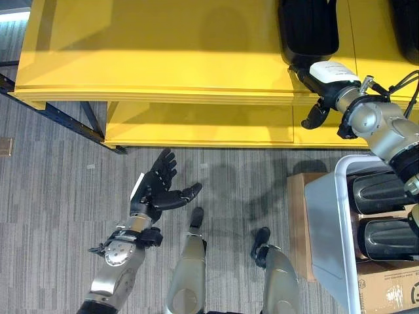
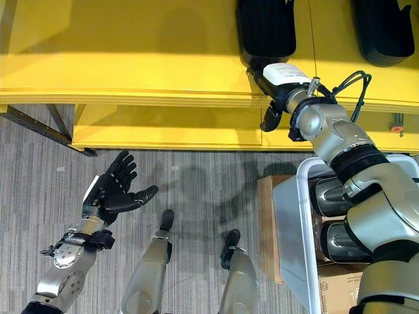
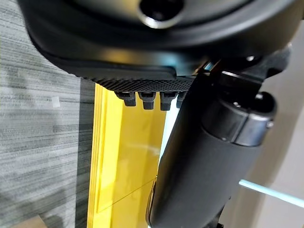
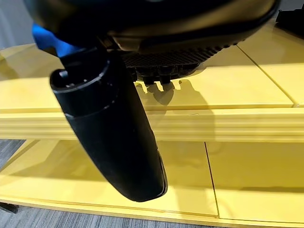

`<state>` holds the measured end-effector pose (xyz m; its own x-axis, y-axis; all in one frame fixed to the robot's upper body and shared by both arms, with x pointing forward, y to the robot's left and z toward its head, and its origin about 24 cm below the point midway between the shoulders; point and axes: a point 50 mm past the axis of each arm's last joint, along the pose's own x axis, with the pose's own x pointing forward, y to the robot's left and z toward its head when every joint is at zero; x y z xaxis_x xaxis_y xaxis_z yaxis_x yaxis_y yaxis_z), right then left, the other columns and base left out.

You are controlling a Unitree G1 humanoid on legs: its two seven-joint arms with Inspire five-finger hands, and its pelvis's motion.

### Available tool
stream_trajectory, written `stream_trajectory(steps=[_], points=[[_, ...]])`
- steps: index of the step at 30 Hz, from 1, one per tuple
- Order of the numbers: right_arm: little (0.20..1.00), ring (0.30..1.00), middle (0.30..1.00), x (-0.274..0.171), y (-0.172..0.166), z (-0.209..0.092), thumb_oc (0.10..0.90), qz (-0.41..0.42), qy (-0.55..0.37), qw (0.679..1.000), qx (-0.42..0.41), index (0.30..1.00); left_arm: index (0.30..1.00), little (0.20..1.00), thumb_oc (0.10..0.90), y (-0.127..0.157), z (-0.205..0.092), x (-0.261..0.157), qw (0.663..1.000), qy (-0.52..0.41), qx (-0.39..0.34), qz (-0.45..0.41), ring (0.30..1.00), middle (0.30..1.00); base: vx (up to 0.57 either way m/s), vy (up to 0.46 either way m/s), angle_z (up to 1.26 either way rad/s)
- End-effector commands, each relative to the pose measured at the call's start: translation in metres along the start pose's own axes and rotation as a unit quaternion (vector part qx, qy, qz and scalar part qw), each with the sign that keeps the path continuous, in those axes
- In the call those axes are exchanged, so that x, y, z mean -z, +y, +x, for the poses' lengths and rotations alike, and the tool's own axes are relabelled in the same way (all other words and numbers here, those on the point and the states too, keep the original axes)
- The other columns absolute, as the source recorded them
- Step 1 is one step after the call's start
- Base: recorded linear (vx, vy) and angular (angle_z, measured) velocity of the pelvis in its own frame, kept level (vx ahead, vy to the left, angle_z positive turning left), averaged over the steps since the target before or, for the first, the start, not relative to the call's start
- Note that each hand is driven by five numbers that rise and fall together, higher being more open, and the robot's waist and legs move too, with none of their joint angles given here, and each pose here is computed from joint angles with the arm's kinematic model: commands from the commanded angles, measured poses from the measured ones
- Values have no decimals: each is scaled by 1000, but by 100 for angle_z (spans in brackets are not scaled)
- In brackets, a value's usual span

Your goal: Move parts from the plastic box to the shelf.

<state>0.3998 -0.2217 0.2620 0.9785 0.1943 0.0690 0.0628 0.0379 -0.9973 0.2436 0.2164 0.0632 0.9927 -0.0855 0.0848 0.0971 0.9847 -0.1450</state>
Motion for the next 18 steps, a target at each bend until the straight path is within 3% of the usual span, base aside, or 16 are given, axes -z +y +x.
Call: stream_trajectory(steps=[1,18], points=[[1000,1000,1000,-10,-85,0,900,-28,-3,990,138,1000,1000,1000,900,-9,0,-38,994,-109,28,-3,1000,1000,0,0,0],[1000,1000,1000,-7,-100,-1,900,-49,17,986,156,1000,1000,1000,900,-5,-2,-40,993,-116,15,-3,1000,1000,0,-1,1]])
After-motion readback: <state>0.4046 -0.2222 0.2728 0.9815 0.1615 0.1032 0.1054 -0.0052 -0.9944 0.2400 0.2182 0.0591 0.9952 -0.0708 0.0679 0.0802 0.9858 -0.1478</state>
